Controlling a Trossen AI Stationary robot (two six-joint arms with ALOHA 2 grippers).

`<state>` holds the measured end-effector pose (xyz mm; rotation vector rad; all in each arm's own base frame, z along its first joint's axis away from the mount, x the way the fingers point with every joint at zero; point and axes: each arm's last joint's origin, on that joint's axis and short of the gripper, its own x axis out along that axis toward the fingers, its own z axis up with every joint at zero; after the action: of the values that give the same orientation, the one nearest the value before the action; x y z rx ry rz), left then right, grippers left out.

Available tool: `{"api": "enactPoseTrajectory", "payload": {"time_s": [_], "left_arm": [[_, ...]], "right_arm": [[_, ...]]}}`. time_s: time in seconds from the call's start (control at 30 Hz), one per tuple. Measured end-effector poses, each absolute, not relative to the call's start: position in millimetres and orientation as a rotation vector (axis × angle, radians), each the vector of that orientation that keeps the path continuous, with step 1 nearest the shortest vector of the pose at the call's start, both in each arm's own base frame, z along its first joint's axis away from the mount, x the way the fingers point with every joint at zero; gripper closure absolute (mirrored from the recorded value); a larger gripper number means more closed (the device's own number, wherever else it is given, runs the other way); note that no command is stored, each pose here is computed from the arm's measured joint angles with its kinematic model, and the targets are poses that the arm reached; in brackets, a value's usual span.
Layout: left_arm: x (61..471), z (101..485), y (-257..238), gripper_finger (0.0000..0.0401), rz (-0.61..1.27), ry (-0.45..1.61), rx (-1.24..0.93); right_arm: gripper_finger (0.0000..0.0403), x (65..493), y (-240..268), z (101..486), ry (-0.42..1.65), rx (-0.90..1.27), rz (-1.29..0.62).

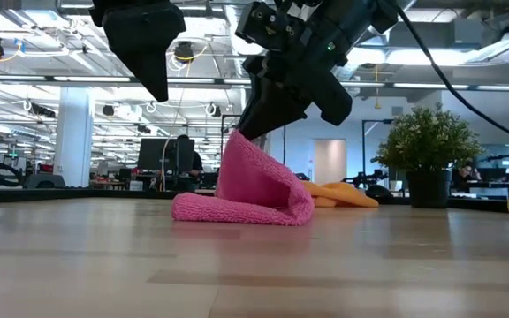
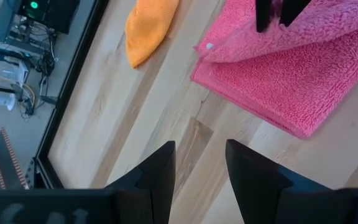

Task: Fold microfiber towels
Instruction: Put the pink microfiber towel into the bin

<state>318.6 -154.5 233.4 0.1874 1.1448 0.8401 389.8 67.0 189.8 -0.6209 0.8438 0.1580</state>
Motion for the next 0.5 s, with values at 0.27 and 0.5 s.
{"api": "enactPoseTrajectory", "payload": {"time_s": [0.27,0.5], "left_arm": [[318.5,233.3,-154.5,0.0266,0.840,1.145,0.188],[317.2,233.1,-156.9,0.0266,0.828,1.158,0.185]], "right_arm": [[0.0254,389.8,67.0,189.8,0.843,-0.621,0.158],[0.0193,384.1,75.2,194.6,0.853,-0.597,0.169]]}}
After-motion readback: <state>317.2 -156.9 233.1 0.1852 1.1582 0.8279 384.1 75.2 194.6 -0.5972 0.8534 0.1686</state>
